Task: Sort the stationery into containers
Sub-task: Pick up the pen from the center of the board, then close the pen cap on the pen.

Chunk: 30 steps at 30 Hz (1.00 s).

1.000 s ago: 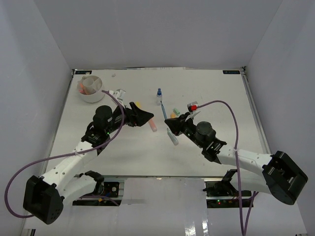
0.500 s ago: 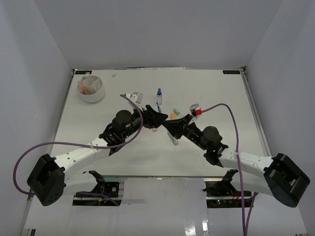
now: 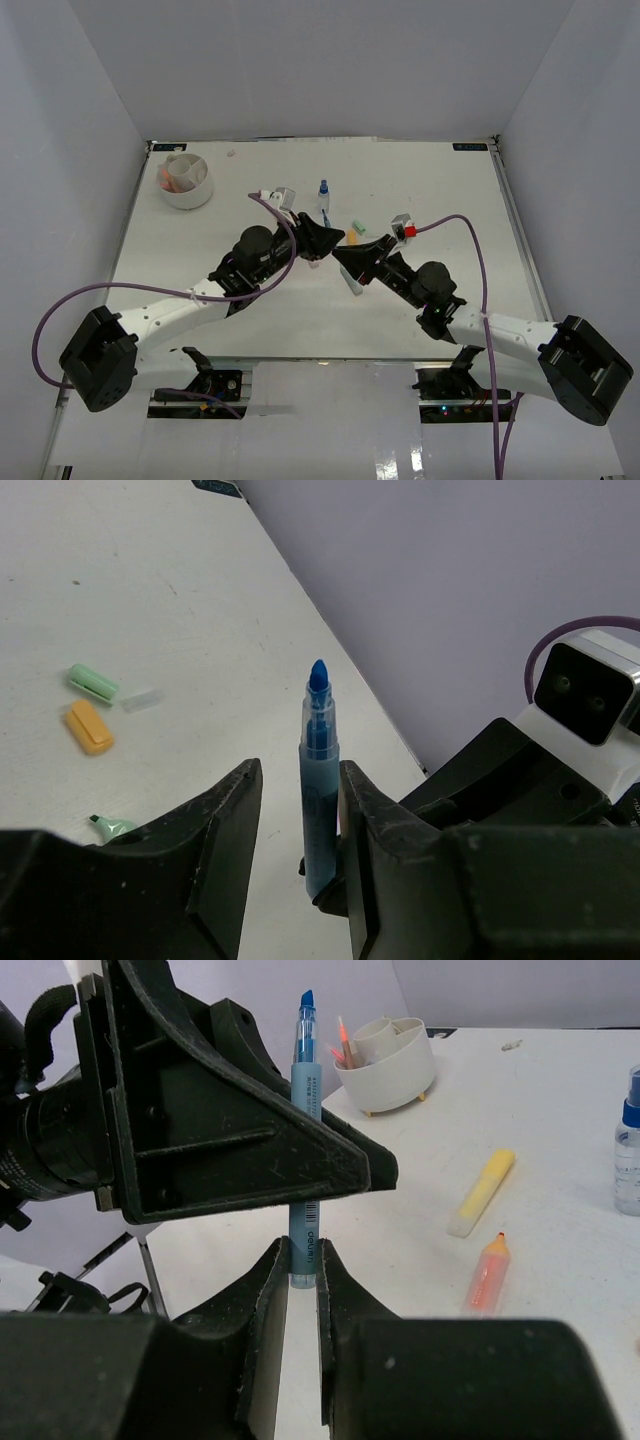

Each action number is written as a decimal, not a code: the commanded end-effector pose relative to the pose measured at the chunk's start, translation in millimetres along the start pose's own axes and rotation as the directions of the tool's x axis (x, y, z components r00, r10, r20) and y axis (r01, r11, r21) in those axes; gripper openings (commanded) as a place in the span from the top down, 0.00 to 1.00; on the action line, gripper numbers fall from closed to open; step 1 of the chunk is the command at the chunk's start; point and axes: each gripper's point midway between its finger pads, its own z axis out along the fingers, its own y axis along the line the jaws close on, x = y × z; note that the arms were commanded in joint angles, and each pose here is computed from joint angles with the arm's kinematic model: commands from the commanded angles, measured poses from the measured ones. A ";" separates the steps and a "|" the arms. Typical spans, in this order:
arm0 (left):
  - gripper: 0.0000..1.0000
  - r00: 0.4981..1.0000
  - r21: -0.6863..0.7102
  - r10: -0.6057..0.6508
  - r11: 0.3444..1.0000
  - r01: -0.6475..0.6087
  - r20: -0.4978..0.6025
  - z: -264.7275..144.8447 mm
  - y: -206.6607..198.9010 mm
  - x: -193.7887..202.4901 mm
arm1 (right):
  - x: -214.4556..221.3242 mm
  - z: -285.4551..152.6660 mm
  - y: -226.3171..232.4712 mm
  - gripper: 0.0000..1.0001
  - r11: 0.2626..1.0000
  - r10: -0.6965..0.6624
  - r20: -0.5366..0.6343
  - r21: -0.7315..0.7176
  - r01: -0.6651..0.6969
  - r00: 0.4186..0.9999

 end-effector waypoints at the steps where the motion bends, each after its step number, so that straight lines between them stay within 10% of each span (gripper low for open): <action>1: 0.53 1.000 0.038 -0.017 0.999 0.016 0.017 2.9 -14.5 -7.5 | -23.8 0.7 11.8 0.92 0.999 -0.003 0.097 -0.040 0.007 0.995; 9: 0.58 1.000 0.046 -0.026 0.999 0.026 0.002 6.3 -14.9 -2.3 | -29.7 -0.4 12.0 0.92 0.999 -0.008 0.122 -0.038 0.012 0.993; 15: 0.91 1.000 0.051 -0.006 0.999 0.005 0.028 3.9 -17.6 -9.9 | -22.7 -2.9 8.1 0.91 1.000 -0.007 0.106 -0.027 0.010 0.994; 27: 1.00 0.958 -0.175 0.283 0.942 -0.285 -0.038 -20.4 38.7 -44.8 | -2.9 -16.6 -63.7 0.18 0.947 -0.071 -0.072 0.308 0.090 0.995; 30: 1.00 0.943 -0.177 0.320 0.927 -0.331 -0.089 -32.7 57.9 -66.3 | 4.1 -26.5 -107.3 0.15 0.884 -0.035 -0.196 0.451 0.122 0.980</action>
